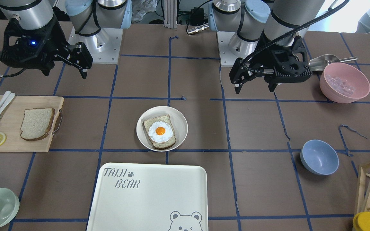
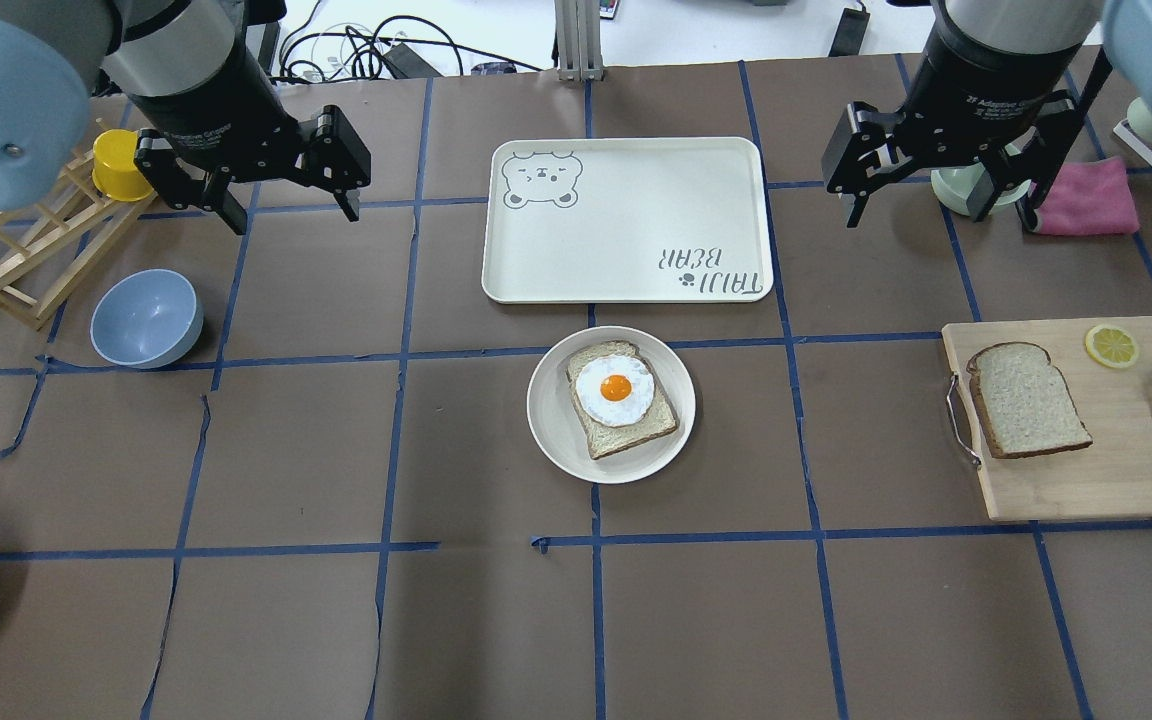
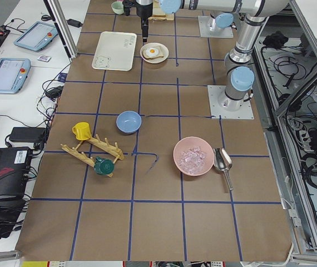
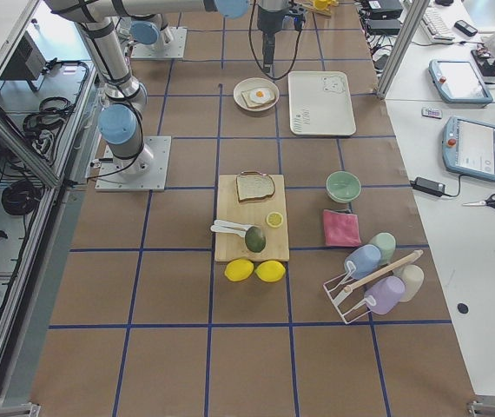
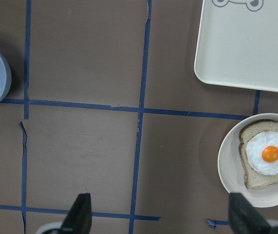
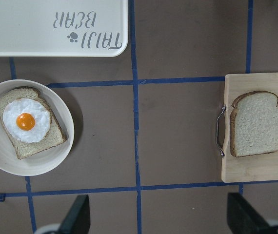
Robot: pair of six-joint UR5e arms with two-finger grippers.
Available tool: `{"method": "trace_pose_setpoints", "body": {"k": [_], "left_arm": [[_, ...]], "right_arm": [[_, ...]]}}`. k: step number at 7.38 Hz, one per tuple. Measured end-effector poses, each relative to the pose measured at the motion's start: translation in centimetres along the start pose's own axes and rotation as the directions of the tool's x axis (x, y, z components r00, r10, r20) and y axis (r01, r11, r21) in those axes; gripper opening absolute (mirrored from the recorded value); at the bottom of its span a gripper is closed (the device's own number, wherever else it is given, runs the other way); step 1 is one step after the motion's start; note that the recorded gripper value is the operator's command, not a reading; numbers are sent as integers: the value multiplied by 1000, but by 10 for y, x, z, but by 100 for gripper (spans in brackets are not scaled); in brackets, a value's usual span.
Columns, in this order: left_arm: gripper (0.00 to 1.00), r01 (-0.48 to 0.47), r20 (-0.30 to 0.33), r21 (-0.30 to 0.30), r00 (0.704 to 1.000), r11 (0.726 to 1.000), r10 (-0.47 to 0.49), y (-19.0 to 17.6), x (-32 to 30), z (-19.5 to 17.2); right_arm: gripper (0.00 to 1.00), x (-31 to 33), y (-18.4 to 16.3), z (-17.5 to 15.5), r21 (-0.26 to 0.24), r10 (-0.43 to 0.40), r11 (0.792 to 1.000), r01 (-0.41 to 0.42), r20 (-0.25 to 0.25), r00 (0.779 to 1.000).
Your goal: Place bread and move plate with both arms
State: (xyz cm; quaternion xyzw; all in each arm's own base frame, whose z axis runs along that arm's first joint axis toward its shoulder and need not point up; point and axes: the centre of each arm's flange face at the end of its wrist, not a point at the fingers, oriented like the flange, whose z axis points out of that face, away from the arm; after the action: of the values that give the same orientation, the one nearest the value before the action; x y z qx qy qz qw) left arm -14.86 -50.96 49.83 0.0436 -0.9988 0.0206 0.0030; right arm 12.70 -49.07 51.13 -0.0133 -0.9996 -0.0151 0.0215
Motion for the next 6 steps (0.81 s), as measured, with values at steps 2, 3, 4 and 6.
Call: {"method": "trace_pose_setpoints", "body": {"k": [2,3,4,6], "left_arm": [[100,0,0,-1,1000,1000,0,0,0,1],[100,1,-1,0,1000,1000,-1,-1,0,1],[100,3,-1,2,1000,1000,-3,0,0,0],[100,3,-2,5,1000,1000,-3,-1,0,-1]], "right_arm": [[100,0,0,0,-1,-1,1000,1,-2,1000],[100,1,0,0,0,-1,1000,1,-2,1000],[100,1,0,0,-1,-2,1000,2,-3,1000],[100,2,0,0,-2,-3,1000,3,-5,1000]]}}
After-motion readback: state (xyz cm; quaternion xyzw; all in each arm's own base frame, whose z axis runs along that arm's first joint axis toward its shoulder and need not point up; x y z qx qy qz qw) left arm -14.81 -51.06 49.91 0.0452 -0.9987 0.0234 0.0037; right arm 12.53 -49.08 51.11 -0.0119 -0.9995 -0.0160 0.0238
